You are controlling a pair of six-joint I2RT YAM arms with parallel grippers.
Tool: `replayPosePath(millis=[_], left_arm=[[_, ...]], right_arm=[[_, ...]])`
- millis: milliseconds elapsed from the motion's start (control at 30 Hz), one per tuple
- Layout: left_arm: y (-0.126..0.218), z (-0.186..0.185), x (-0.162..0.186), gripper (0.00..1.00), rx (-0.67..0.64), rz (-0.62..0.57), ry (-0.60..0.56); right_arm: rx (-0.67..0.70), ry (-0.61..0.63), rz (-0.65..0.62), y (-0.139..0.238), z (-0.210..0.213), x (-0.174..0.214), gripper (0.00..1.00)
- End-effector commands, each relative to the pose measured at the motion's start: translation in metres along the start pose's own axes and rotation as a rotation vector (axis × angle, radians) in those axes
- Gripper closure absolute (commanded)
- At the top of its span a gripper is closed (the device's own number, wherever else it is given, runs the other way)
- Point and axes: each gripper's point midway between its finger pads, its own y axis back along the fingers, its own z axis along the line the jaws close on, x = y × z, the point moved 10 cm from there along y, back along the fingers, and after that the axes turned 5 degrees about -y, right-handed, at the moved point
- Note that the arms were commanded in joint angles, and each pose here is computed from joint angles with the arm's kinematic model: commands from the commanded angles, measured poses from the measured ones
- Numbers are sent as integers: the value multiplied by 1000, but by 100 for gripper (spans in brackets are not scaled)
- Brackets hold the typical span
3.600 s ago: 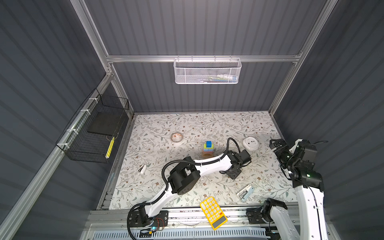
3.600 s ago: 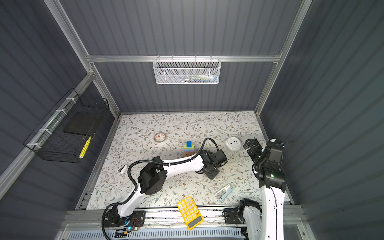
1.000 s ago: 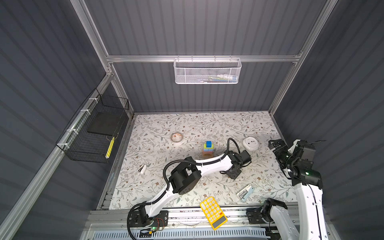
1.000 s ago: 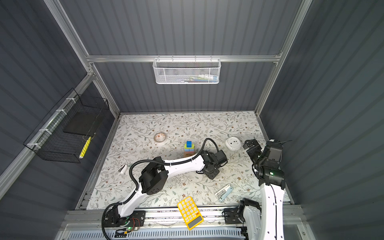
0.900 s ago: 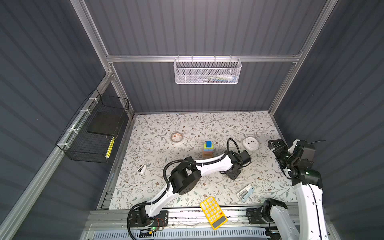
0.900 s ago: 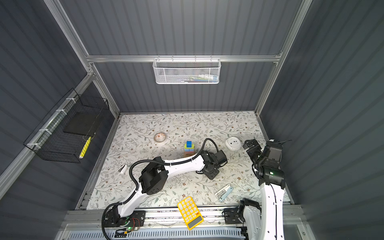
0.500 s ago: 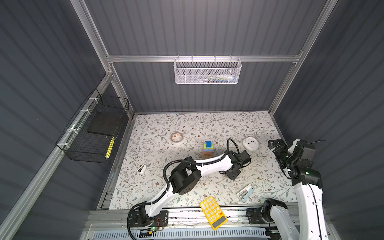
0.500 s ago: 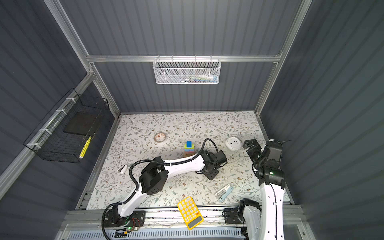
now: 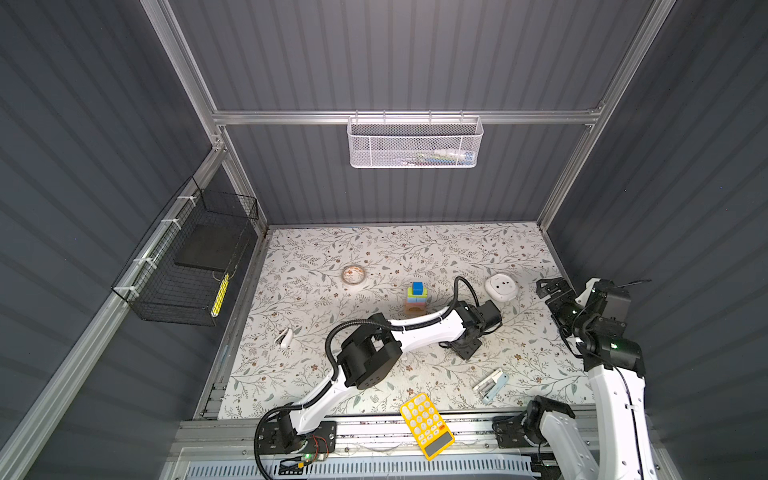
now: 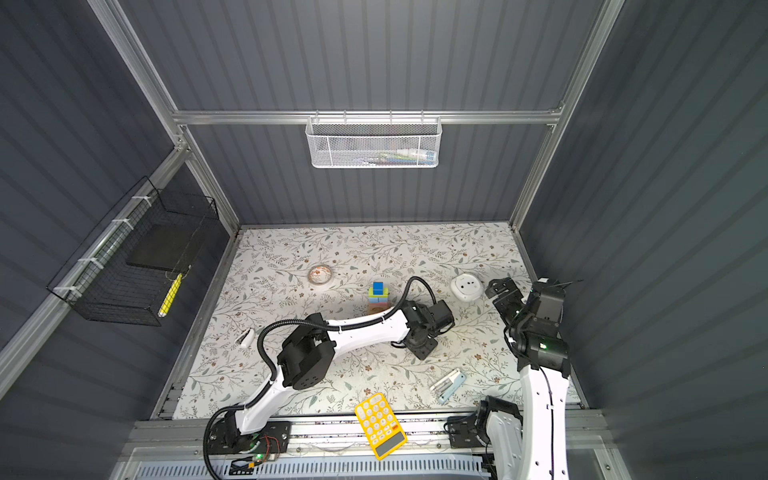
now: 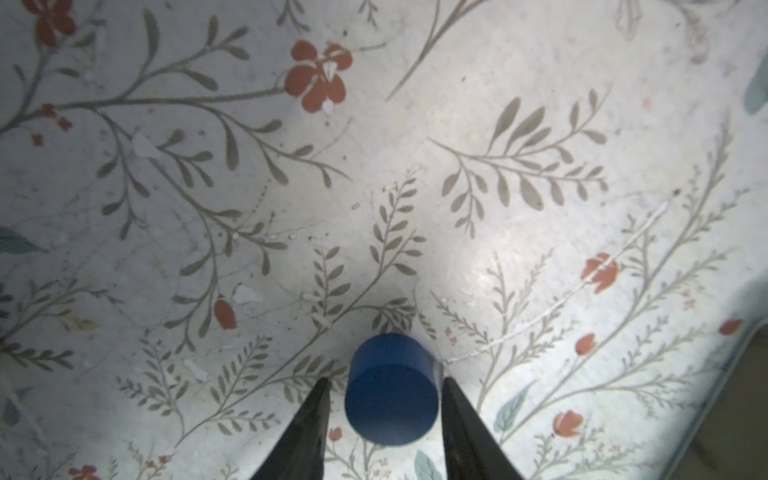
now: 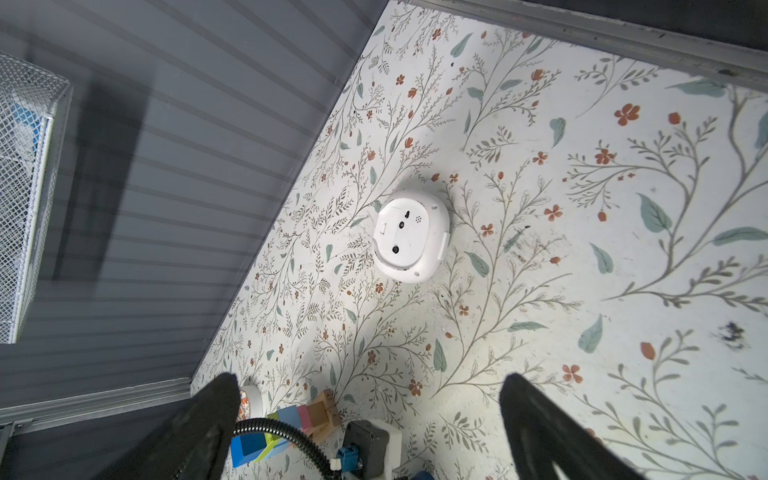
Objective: Build the wood block tower
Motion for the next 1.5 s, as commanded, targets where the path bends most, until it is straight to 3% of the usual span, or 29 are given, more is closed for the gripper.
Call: replayPosePath(millis=[0,967,1467], left_arm=[[34,-3,-7,56,17,-63,8],[21,-5,-6,60,39,-38,7],[26,-6,-7,69,47,-45,7]], right_arm=[[-5,-6,0,-2,-1,0,1],[0,-10,0,-2,-3,0,1],[2,-8,0,-2,-3,0,1]])
